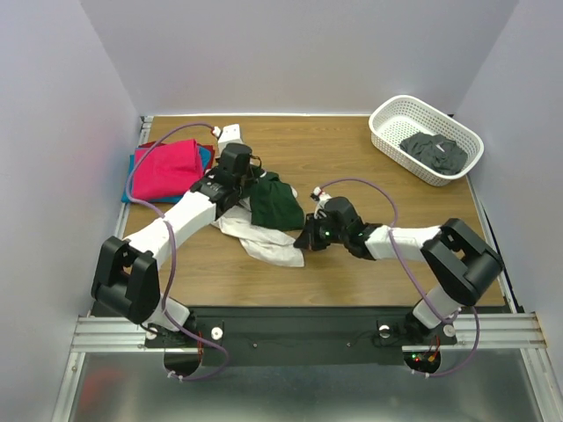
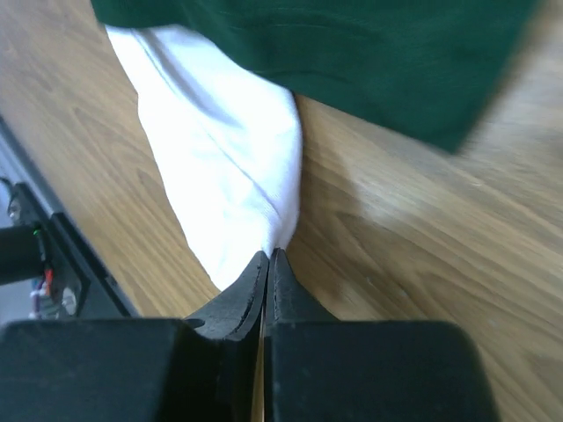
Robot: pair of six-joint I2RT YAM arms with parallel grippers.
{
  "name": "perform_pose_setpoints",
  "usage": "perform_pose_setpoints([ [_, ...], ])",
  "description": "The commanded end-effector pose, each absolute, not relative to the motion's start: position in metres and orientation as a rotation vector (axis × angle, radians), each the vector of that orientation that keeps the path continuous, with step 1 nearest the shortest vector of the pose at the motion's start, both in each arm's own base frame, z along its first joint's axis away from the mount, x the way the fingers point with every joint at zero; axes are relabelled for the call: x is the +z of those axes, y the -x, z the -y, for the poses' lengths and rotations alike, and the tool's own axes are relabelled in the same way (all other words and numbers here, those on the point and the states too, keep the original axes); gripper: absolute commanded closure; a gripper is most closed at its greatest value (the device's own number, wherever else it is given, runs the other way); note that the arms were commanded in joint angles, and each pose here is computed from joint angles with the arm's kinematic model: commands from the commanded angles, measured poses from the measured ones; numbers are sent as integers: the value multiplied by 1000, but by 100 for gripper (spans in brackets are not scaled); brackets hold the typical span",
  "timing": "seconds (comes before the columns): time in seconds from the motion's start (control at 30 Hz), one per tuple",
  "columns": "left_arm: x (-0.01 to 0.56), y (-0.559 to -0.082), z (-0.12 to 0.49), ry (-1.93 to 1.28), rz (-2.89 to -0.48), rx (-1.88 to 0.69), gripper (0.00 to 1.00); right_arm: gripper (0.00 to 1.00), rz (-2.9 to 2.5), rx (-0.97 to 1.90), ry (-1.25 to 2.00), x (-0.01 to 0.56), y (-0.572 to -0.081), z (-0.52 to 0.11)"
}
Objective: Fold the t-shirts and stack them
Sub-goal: Flatten the tshirt out
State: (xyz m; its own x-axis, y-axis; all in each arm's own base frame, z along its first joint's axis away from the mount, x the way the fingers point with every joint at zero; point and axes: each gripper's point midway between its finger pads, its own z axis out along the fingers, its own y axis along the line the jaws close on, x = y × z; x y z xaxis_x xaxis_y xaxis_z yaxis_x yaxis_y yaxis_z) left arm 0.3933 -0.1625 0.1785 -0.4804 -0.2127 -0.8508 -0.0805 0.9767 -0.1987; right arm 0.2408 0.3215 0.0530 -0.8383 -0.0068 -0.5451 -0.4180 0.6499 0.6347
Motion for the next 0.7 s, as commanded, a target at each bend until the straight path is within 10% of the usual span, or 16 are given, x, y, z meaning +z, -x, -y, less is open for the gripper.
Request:
perform_pose_setpoints([
  [0.0,252,-418,182,179,-1913,-384,100,100,-2179,899,298,108,-275,-304],
  [0.4,381,-422,154,147,-1624,-678,100,100,-1794,379,77,310,-358,-162],
  [0.67,244,-411,38,567,-1772,-349,36,100,-1924,345,22,253,-320,-140],
])
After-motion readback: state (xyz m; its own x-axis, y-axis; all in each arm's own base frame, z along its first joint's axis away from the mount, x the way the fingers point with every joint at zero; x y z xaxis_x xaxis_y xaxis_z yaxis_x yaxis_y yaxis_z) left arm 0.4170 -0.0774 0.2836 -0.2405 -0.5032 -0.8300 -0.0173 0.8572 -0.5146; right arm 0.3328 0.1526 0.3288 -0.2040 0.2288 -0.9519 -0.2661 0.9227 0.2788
